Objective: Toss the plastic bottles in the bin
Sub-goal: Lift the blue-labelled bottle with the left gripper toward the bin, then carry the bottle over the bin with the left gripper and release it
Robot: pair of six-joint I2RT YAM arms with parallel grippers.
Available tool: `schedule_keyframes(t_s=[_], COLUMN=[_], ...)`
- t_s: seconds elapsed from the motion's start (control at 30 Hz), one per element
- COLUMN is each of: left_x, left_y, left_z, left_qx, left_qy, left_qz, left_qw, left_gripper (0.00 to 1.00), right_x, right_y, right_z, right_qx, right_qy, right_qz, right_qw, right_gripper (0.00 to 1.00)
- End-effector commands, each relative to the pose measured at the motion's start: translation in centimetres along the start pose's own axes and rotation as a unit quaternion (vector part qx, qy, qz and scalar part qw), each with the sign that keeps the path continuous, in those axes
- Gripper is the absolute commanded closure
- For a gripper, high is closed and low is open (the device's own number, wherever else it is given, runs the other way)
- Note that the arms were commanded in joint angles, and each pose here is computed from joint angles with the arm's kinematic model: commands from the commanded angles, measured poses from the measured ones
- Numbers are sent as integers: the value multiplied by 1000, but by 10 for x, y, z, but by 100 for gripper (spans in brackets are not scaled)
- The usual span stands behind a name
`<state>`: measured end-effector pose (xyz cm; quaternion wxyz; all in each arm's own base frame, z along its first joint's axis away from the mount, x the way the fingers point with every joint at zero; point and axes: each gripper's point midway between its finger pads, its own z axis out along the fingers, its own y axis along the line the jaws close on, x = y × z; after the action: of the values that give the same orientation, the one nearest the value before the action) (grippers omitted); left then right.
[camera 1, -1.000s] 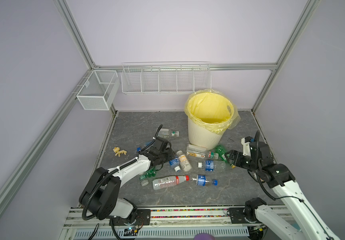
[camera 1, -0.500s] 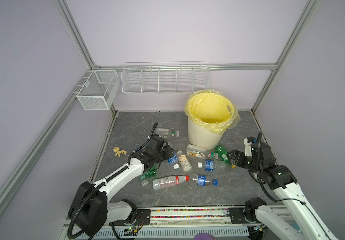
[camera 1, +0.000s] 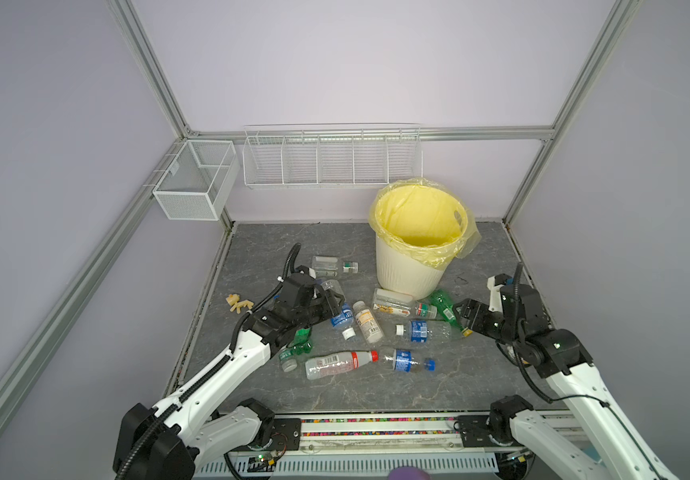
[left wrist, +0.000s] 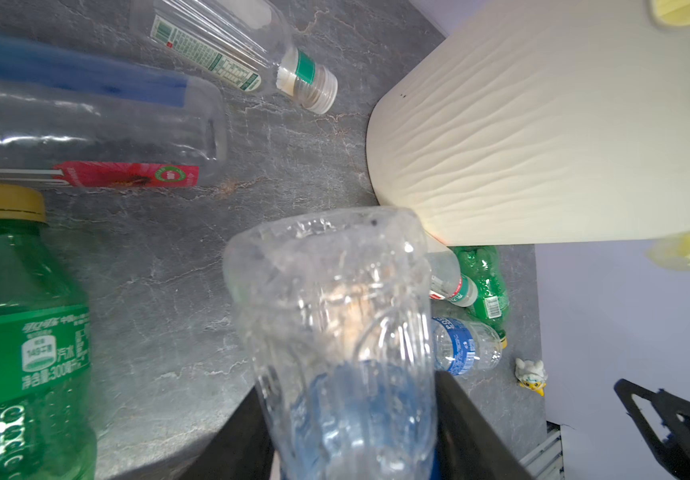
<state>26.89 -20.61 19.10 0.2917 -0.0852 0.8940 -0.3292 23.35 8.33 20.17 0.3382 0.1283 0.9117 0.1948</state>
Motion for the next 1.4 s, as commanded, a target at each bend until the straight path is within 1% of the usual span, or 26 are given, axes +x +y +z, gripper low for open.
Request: schedule_keyframes(t_s=[0.0,0.17,0.3,0.47,0.63,0.8,0.9,1.13,1.23,1.37], left_x=[-11,-23,-37,-54,-71,-82,-81,-65,-59,-61], left_y=[-28,-62,-85,-106,-138,-151,-149,-101,-91,-90], left_z=[-17,-33,-47,-57,-71,-83,-86,-72,-69,-63], left_qx=[46,102,138,155,196,219,234,174,167,152], left_qy=[-5,-6,-25,-44,-54,-77,-89,-107,-106,-99], left_qz=[-2,0,8,30,40,40,31,3,-4,-5], left_qw=[999,995,990,986,978,972,968,979,980,983], left_gripper=[45,45,45,45,45,46,46,48,48,51], right_x=[6,8,6,4,2,-1,-5,-9,-10,-12], right_y=[-7,-10,-13,-12,-11,-12,-11,-13,-12,-15], right_z=[1,2,0,0,0,-4,-9,-19,-23,-26], right_qx=[11,16,26,24,18,24,21,25,20,25], right_qy=[4,8,3,-5,-16,-20,-33,-49,-58,-68], right_qz=[15,11,2,3,1,-9,-12,-19,-20,-20], right_qw=[1000,1000,1000,1000,1000,999,999,998,998,997], right_gripper=[12,12,12,12,12,12,12,12,12,12])
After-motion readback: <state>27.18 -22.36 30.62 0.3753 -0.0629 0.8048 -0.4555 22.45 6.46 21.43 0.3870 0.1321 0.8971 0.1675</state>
